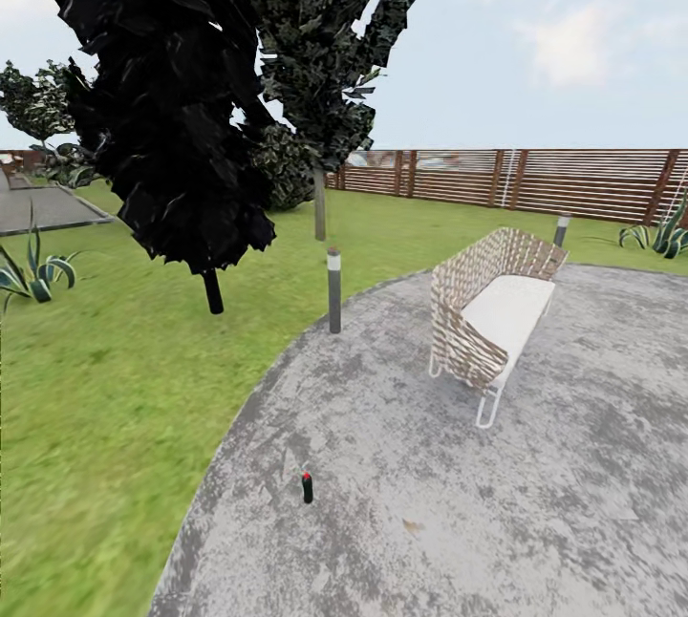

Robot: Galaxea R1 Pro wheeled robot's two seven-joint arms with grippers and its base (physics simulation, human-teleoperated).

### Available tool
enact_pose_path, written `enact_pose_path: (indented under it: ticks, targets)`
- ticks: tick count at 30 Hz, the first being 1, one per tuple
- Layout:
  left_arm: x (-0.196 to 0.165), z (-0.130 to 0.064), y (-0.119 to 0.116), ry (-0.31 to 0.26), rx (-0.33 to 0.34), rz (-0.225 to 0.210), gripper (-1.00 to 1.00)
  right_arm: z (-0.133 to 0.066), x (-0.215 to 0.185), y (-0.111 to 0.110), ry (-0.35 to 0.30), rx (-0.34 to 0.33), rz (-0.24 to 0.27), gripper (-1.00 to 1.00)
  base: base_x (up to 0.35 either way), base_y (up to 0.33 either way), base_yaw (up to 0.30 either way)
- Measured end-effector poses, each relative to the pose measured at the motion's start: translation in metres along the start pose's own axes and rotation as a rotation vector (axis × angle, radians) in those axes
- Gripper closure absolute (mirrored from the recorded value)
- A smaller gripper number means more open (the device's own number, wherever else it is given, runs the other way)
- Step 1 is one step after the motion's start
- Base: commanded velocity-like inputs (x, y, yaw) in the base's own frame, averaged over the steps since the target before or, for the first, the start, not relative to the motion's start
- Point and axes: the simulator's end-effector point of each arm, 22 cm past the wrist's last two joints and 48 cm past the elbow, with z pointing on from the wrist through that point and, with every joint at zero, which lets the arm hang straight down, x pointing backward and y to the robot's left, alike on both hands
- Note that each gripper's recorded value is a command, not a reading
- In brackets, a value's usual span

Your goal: In the garden, pick up the pesticide atomizer on the floor and spray pesticide onto both trees until each tree trunk is fully covered.

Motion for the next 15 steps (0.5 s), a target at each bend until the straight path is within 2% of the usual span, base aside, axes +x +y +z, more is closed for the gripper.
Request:
enact_pose_path:
  ticks: [15]
  targets:
    - [-0.0001, -0.0001, 0.0008, 0.0, -0.001, 0.001, -1.0, 0.0, -0.0002, -0.0018, 0.0, 0.002, -0.003, -1.0, 0.12, 0.31, 0.0]
